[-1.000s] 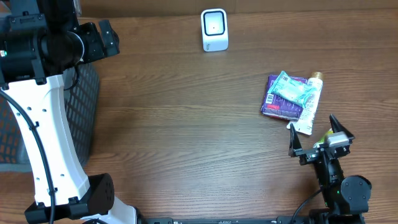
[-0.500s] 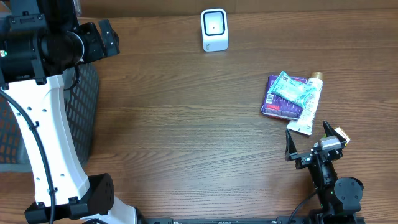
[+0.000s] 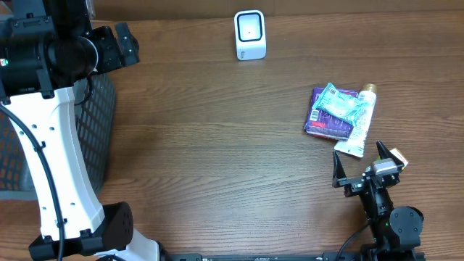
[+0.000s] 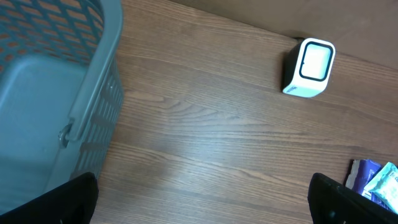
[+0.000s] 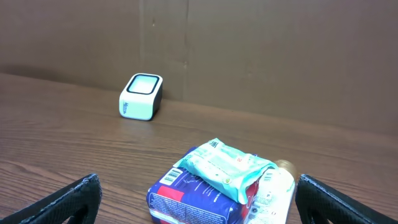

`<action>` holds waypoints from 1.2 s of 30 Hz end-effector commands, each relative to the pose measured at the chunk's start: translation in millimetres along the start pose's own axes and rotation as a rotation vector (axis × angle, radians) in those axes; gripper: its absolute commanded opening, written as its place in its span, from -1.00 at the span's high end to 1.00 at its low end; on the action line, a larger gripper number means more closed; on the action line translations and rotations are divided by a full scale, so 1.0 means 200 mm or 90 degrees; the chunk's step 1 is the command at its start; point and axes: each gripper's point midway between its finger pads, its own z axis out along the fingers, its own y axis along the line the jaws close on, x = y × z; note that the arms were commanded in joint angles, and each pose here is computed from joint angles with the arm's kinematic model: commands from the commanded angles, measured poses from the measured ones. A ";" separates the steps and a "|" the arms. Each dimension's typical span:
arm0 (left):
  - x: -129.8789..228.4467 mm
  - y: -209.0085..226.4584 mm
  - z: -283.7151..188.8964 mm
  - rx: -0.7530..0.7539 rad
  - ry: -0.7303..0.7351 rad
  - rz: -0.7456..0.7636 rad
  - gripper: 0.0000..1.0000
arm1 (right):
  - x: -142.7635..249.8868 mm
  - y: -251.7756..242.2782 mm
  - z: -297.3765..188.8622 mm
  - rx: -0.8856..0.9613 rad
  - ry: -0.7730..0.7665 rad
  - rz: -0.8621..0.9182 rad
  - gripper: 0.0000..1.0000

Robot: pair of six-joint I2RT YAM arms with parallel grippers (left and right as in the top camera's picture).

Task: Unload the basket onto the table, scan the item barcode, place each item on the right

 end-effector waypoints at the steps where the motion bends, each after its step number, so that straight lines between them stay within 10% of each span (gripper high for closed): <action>1: -0.02 0.00 0.00 0.001 -0.008 0.010 -0.99 | 0.00 0.01 0.00 -0.007 -0.005 0.001 -1.00; 21: 0.27 0.03 -0.25 -0.003 -0.022 0.021 -0.99 | 0.00 0.01 0.00 -0.007 -0.005 0.001 -1.00; 36: 0.58 -0.01 -0.23 0.078 -0.513 0.294 -0.99 | 0.00 0.01 0.00 -0.007 -0.005 0.001 -1.00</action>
